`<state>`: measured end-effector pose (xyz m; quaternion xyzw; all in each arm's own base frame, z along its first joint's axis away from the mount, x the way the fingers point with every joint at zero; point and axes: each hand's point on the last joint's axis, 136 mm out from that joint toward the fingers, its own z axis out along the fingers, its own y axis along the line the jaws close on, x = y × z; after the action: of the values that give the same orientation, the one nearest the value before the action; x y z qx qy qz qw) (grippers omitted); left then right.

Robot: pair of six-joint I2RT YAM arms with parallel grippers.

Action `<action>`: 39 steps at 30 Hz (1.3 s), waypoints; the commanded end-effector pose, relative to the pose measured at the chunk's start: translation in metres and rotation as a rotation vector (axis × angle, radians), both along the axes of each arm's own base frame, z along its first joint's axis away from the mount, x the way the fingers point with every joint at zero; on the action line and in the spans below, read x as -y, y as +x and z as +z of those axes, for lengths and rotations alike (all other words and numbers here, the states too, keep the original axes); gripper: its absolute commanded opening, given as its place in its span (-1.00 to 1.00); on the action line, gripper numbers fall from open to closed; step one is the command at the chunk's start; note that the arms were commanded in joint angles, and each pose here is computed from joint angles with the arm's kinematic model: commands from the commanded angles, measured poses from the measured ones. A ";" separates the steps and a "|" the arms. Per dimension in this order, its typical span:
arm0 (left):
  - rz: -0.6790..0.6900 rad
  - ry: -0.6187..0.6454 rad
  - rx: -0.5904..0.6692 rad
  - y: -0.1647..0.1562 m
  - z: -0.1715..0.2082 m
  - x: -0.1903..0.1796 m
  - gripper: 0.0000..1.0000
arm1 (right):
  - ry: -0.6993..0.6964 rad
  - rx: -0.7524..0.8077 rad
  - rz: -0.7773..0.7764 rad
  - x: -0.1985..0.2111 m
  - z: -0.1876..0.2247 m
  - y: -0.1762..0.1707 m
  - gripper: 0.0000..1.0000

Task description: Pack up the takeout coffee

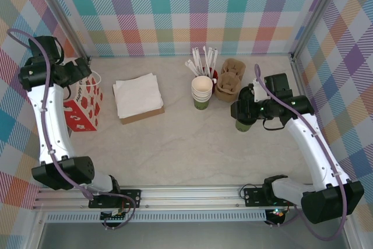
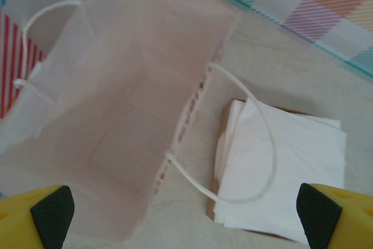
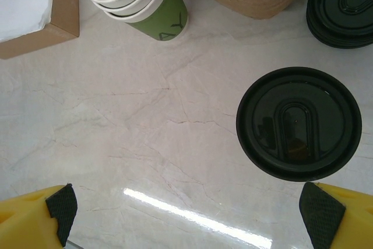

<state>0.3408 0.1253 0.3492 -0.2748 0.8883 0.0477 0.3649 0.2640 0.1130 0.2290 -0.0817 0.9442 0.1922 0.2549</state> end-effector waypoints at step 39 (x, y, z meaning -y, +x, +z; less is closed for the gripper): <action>-0.076 -0.089 -0.063 0.055 -0.060 -0.038 -0.74 | 0.018 0.016 0.017 -0.004 -0.003 0.005 0.95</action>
<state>0.4124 0.1656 0.2556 -0.2605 0.9179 -0.0244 0.2985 0.2675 0.1138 0.2266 -0.0833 0.9429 0.1926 0.2588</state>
